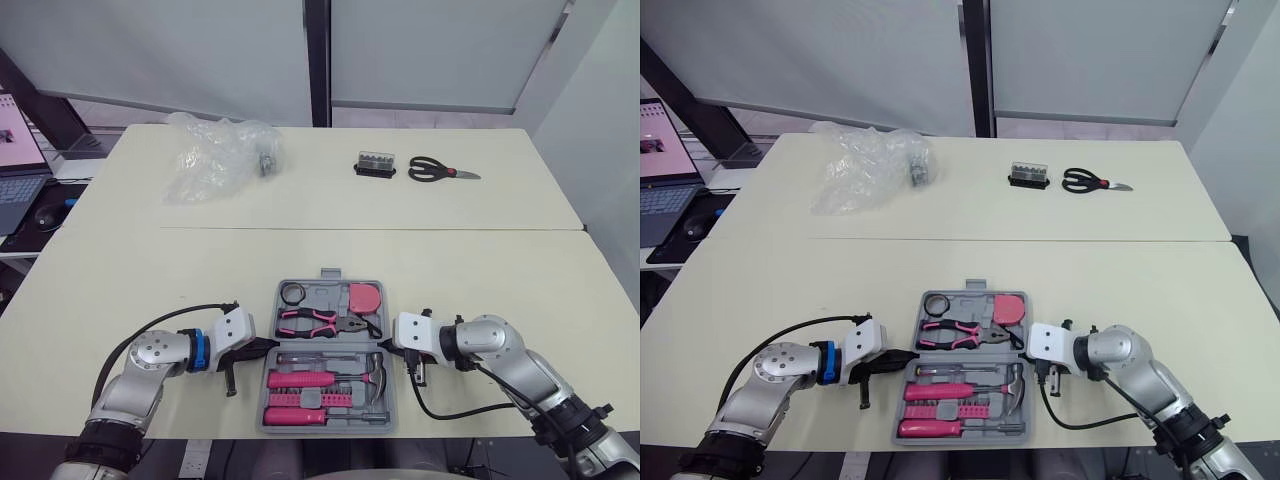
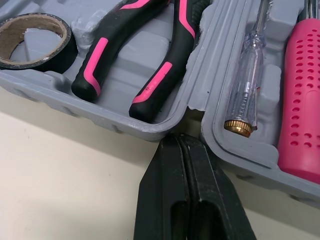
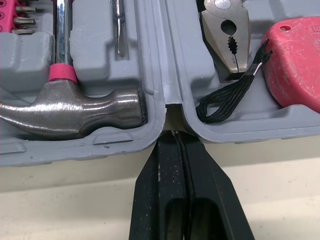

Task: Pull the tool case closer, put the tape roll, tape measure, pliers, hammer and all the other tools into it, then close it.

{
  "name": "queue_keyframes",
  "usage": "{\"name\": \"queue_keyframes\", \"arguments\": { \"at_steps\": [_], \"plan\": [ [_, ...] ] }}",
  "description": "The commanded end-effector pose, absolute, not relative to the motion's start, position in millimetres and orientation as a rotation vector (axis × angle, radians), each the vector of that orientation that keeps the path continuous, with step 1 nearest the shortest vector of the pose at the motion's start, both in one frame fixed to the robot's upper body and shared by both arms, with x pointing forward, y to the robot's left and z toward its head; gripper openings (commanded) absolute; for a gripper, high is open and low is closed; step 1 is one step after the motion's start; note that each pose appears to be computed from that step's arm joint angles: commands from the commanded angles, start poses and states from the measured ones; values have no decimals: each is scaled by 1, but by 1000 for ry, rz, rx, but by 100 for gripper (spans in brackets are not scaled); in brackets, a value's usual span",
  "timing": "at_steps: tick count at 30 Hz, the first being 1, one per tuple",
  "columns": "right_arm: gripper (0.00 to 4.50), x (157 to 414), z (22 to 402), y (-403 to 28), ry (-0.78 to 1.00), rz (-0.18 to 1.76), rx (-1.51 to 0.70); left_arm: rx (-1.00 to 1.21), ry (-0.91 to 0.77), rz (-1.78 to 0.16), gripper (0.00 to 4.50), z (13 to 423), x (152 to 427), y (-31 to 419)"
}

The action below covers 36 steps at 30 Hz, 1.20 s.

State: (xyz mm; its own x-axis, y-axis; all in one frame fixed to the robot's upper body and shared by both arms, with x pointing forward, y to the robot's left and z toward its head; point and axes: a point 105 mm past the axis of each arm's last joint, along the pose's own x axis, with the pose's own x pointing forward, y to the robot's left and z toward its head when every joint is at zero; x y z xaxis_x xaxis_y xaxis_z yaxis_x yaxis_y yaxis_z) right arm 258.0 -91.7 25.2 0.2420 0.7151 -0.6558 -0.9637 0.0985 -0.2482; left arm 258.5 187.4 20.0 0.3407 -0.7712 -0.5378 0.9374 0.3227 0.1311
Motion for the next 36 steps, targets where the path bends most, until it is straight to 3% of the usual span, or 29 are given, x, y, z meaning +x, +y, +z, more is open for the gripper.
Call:
{"name": "queue_keyframes", "arguments": {
  "at_steps": [1, 23, 33, 36],
  "plan": [
    [0, 239, 25, -70, 389, 1417, -698, 443, 433, -1239, 1, 12, 246, 174],
    [0, 247, 28, -75, 410, 1365, -697, 451, 457, -1193, 1, 11, 245, 187],
    [0, 248, 49, -131, 432, 1189, -763, 466, 434, -1009, 1, 41, 246, 248],
    [0, 243, 53, -141, 431, 1153, -738, 493, 396, -1061, 1, 58, 239, 249]
  ]
}}
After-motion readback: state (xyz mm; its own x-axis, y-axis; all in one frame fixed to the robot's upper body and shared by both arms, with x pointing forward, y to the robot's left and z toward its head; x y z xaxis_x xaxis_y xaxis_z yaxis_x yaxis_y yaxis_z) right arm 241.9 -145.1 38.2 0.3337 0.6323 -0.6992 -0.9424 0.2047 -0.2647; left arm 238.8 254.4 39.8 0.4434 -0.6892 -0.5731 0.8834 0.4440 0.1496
